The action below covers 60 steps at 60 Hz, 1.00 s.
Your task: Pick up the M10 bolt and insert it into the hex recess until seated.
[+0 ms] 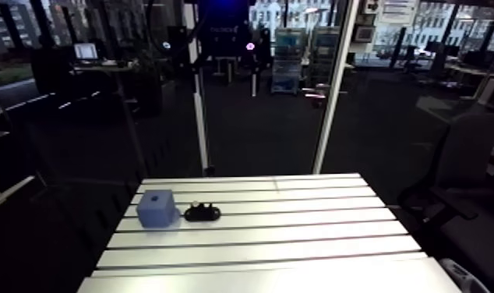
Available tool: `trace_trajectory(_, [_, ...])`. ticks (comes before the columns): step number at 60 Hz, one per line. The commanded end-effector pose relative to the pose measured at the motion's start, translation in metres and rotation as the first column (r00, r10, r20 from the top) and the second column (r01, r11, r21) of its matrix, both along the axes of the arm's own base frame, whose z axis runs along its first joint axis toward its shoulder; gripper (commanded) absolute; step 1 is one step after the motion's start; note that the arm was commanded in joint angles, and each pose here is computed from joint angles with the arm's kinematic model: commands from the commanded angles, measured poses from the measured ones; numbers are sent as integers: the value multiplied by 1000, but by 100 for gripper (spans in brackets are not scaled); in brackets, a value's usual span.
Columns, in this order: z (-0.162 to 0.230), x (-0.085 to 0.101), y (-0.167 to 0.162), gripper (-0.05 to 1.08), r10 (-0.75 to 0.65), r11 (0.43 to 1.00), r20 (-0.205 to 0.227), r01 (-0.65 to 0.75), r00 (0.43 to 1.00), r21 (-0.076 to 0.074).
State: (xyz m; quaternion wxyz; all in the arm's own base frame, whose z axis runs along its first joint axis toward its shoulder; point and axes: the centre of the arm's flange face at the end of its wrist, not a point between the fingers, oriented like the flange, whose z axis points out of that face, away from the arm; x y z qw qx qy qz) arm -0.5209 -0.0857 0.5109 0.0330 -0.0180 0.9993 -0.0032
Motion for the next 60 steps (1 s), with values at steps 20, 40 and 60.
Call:
trace_trajectory(20, [20, -25, -82, 1, 42, 999, -232, -48, 972, -21])
trace_trajectory(40, [15, -24, -77, 1, 33, 999, -224, -36, 974, -9])
trace_trajectory(60, [10, -18, -76, 1, 32, 999, -208, -34, 978, -4])
